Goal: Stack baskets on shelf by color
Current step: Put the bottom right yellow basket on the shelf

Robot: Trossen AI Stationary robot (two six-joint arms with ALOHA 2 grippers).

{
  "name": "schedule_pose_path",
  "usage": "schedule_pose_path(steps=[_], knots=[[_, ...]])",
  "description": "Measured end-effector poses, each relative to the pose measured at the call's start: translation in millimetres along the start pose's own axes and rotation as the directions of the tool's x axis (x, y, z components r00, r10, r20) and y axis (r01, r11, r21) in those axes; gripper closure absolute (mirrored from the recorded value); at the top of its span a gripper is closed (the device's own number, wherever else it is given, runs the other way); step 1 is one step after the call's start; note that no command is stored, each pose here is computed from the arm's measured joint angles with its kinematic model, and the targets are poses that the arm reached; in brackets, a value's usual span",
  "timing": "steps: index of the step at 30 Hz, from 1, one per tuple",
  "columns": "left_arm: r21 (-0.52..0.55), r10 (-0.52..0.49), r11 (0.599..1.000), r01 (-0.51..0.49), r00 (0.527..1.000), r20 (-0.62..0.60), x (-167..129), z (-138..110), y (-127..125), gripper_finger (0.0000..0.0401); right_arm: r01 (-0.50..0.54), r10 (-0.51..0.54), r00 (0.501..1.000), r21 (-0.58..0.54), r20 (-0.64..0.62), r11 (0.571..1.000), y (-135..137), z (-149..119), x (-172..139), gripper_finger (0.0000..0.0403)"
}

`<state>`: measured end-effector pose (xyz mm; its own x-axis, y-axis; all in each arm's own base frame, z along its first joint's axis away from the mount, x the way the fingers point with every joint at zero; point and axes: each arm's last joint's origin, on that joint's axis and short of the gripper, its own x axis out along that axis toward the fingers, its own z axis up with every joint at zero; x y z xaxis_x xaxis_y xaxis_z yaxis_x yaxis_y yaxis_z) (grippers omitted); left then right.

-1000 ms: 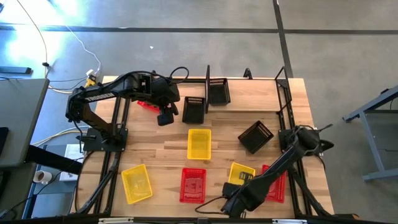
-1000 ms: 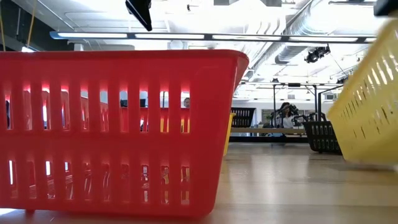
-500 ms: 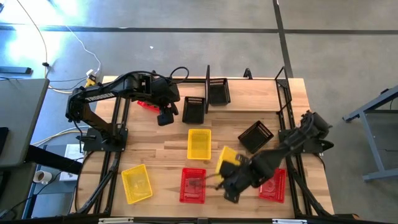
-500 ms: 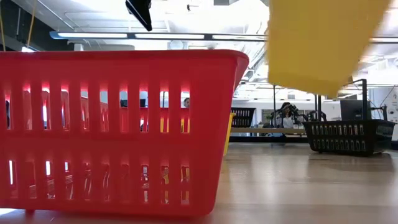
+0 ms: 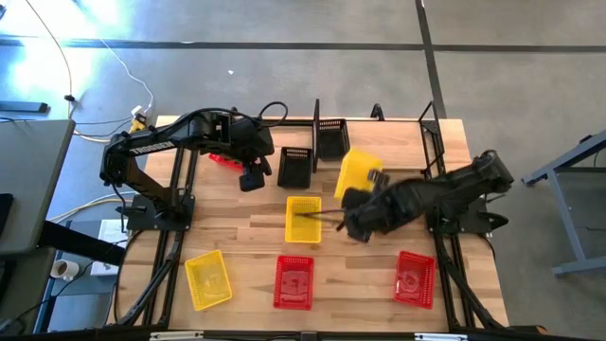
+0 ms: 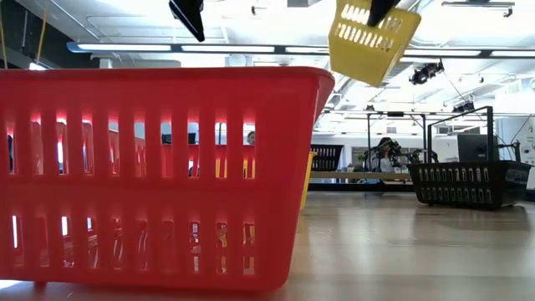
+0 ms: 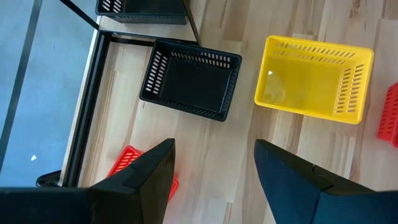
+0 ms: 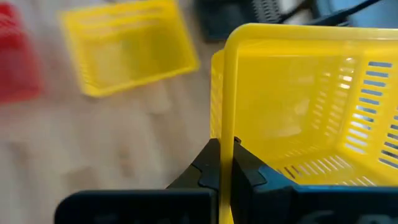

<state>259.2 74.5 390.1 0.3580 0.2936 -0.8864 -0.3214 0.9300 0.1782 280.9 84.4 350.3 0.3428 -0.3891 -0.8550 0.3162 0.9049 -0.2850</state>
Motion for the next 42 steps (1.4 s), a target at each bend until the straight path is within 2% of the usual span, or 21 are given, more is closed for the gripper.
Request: schedule_pose_path(steps=[8,13,17,25,30,42], knots=[[-0.035,0.000,0.999,0.000,1.000,0.001,0.0,0.1,0.0,0.0192,0.149,-0.155,0.988,-0.162,-0.026,0.976,-71.0,5.7,0.9,0.0403],[-0.061,0.000,0.998,0.000,1.000,0.005,0.0,0.4,0.0,0.0192,0.241,-0.249,0.968,-0.182,-0.026,0.953,-113.1,4.3,-2.4,0.0403],[-0.095,0.000,0.995,0.000,1.000,0.005,0.0,0.5,0.0,0.0192,0.266,-0.274,0.961,-0.151,-0.029,0.952,-138.0,-5.2,3.7,0.0403],[-0.114,0.000,0.993,0.001,1.000,0.006,0.0,0.6,0.0,0.0192,0.160,-0.163,0.987,-0.224,0.002,0.961,-155.2,-40.0,53.5,0.0403],[-0.137,0.000,0.991,0.001,1.000,0.006,0.0,0.6,0.0,0.0192,0.064,-0.093,0.993,-0.321,-0.078,0.945,-162.0,-54.2,82.4,0.0403],[-0.183,0.001,0.983,0.001,1.000,0.006,0.0,0.6,0.0,0.0192,-0.054,-0.016,0.978,-0.322,-0.210,0.945,-182.8,-51.5,145.1,0.0403]])
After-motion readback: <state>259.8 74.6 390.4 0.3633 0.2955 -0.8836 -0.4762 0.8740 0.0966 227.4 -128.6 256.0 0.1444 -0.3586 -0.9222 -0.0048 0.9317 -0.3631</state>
